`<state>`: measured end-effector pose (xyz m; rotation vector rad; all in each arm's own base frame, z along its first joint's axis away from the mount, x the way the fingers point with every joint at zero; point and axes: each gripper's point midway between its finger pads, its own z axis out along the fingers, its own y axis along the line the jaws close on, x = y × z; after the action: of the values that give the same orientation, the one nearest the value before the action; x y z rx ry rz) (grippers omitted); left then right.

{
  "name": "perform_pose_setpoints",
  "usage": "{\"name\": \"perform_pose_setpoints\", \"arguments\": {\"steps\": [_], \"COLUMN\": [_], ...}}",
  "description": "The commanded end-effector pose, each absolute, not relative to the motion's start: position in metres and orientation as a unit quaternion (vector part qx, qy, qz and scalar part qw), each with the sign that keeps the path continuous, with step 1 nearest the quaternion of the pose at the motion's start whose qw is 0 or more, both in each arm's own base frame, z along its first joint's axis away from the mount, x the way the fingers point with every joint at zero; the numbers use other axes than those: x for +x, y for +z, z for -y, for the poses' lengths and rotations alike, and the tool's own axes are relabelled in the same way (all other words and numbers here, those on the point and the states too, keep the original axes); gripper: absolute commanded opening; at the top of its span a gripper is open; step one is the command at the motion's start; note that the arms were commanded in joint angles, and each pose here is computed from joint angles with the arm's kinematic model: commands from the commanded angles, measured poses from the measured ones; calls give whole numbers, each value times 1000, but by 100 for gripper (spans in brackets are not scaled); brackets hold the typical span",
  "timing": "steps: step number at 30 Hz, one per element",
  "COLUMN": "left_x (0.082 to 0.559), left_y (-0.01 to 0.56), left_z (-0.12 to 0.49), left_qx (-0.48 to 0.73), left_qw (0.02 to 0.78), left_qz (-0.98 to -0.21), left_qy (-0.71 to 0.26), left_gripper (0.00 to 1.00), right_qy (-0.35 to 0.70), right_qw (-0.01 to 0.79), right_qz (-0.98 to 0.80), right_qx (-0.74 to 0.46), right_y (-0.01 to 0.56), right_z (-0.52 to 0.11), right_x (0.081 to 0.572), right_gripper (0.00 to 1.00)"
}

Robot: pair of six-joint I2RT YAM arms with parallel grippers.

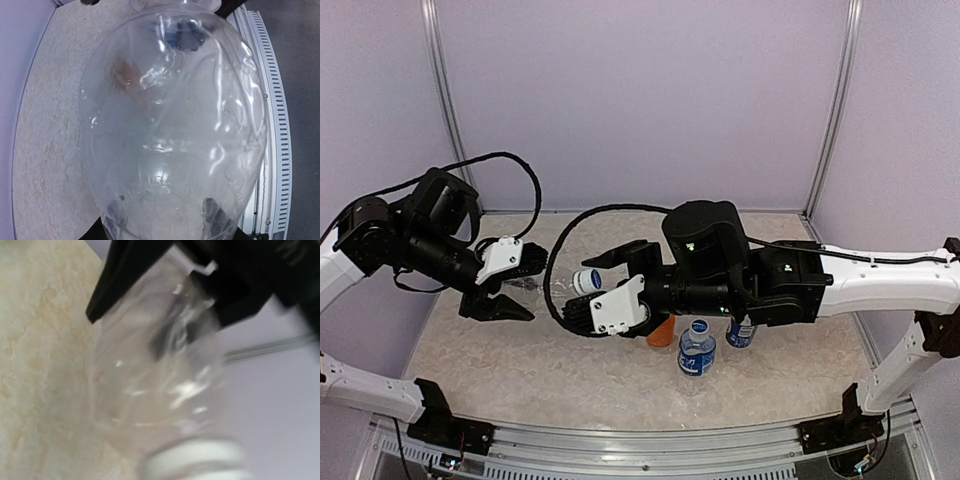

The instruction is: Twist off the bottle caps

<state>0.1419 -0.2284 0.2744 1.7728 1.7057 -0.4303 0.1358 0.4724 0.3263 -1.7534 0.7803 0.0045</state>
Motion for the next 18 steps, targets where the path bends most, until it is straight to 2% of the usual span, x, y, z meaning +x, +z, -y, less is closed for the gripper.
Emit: {"name": "perform_pose_setpoints", "arguments": {"steps": [1,3,4,5,12,15,18], "left_x": [146,151,155,160,228,247,260], "left_y": [306,307,307,310,328,346,357], "left_z": [248,248,249,250,245,241,239], "left_qx": [666,661,658,652,590,561,540], "left_qw": [386,396,401,414,528,571,592], "left_qz": [-610,-612,-614,-613,-611,-599,-595], "left_qy": [-187,-178,-172,-164,-17,33,64], "left_gripper": [48,48,48,48,51,51,51], "right_qy": [23,42,52,70,301,381,411], "right_qw": [632,643,650,657,647,604,543], "right_qz": [-350,-366,-376,-392,-533,-590,-683], "right_qx": [-691,-671,-658,-641,-455,-375,-264], "right_y": [356,366,372,379,434,442,420], "right_z": [-463,-459,-456,-453,-426,-425,-422], "right_x": [140,139,140,141,174,190,222], "right_gripper": [75,83,94,99,99,99,92]}}
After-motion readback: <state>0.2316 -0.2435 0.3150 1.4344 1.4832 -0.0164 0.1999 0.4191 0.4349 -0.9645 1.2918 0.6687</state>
